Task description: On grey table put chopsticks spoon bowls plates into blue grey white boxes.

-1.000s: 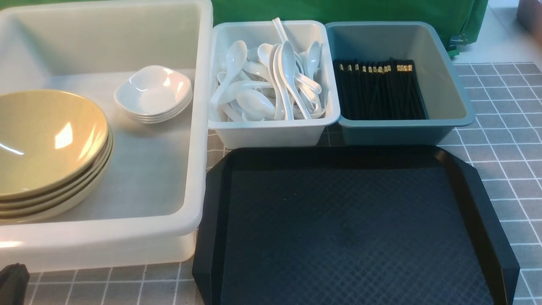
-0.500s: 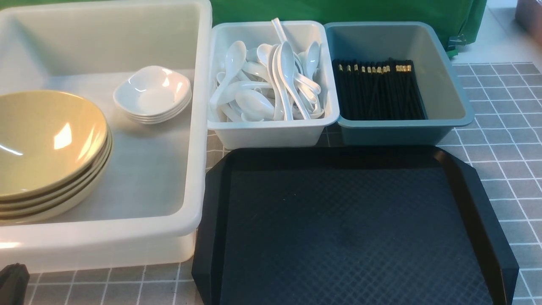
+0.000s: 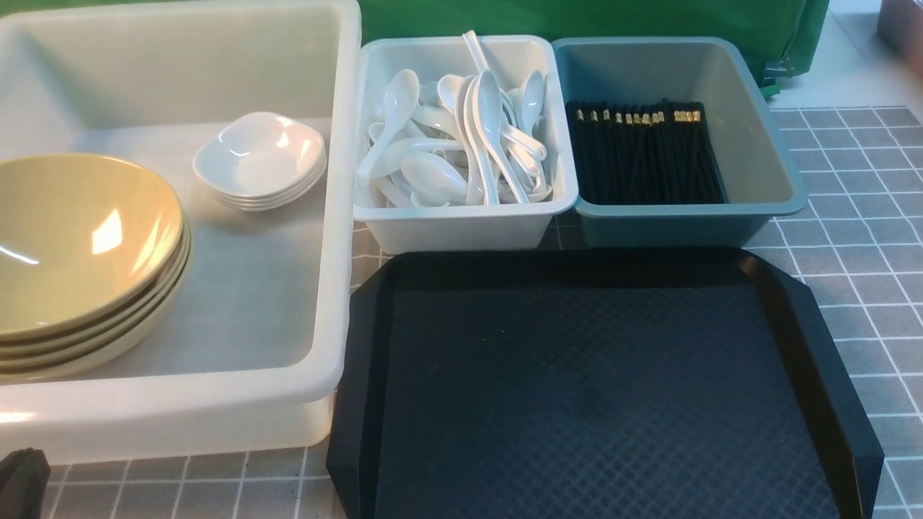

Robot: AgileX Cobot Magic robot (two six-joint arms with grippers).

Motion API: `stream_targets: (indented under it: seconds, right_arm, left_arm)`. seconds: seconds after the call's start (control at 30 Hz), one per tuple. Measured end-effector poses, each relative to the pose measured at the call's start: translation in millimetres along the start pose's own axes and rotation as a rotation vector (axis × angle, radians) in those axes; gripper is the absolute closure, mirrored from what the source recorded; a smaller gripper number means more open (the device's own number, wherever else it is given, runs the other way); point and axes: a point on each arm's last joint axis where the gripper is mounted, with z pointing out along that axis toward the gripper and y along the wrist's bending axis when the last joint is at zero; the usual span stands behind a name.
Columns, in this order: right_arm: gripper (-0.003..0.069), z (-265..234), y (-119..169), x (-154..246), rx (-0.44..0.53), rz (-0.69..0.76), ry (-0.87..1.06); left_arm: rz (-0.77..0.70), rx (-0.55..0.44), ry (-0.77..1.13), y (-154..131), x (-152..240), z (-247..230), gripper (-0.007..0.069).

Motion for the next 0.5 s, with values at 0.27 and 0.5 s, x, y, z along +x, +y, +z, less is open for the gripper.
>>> stream_targets:
  seconds: [0.27,0.5]
  right_arm:
    - [0.0557,0.0,0.0,0.0,0.000,0.000,0.000]
    - [0.0545,0.0,0.0,0.0,0.000,0.000,0.000]
  left_arm:
    - [0.000,0.000,0.000,0.0,0.0,0.0,0.0636]
    - [-0.004,0.000,0.000,0.0,0.0,0.0,0.0636]
